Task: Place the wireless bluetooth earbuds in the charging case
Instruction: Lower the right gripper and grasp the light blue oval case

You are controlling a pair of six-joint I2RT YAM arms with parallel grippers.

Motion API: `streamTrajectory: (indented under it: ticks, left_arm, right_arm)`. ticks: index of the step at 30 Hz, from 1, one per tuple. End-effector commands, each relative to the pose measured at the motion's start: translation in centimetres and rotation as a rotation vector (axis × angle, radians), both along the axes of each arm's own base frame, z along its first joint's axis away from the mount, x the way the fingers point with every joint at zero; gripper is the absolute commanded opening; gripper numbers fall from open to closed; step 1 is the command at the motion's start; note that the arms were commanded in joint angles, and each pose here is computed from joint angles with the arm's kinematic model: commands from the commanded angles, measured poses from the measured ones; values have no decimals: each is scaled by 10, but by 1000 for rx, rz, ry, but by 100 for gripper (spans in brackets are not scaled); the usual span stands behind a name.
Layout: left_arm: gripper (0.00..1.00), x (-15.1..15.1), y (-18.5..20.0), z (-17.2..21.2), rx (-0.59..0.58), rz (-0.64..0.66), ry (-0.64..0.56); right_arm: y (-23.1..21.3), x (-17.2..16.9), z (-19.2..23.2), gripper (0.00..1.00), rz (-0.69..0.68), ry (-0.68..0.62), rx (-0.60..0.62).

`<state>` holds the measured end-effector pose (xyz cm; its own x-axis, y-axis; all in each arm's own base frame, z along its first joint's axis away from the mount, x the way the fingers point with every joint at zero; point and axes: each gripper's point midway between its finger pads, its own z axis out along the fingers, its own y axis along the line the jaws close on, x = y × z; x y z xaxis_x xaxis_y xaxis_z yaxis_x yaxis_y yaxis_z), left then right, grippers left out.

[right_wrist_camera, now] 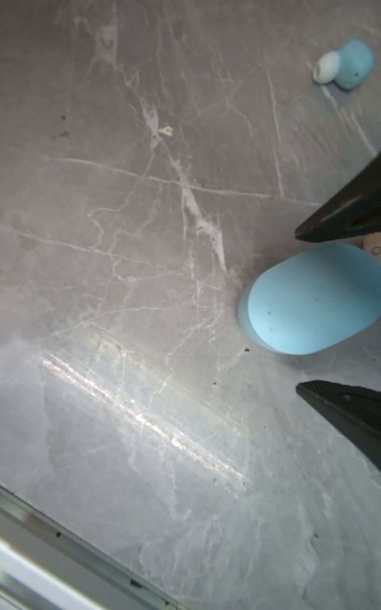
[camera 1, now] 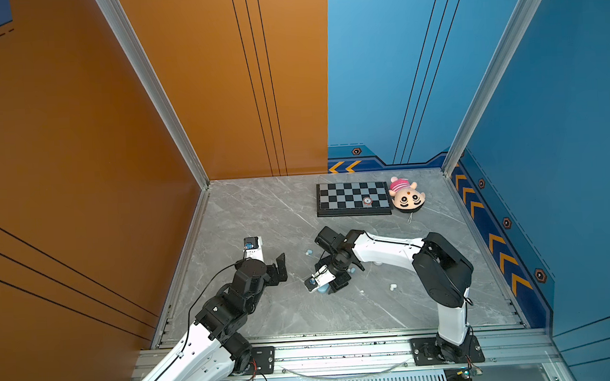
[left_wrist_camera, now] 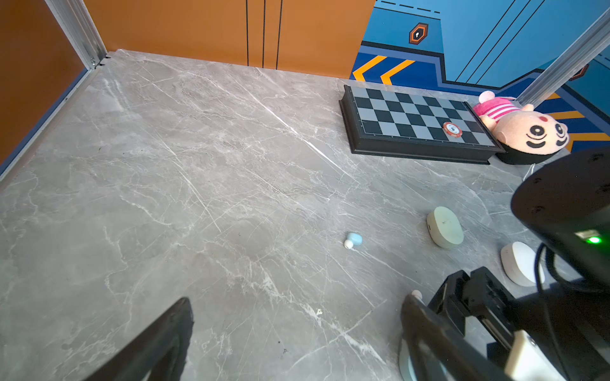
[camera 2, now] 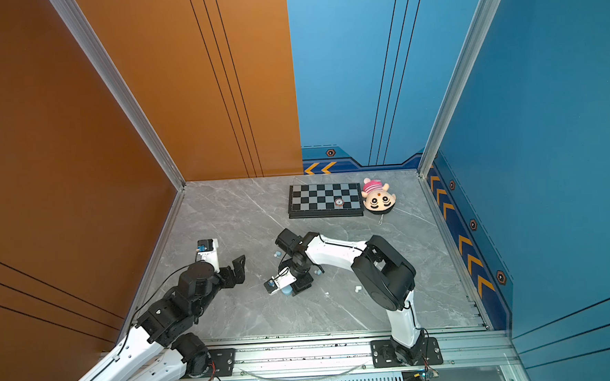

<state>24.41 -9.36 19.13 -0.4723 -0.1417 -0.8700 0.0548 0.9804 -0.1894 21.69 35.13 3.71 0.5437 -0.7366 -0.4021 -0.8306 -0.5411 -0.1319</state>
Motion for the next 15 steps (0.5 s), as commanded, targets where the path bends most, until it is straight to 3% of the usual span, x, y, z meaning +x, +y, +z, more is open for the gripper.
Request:
streamTrajectory:
  ticks: [1, 11, 15]
  left_arm:
    - [98, 1, 1, 9, -10, 1, -8]
    - [98, 2, -1, 8, -12, -6, -4]
    - [98, 2, 0, 8, -12, -3, -4]
  right_arm:
    - [4, 8, -1, 64, -14, -26, -6]
    - [-11, -5, -2, 45, -44, -38, -43]
    - [-12, -9, 0, 42, -46, -39, -35]
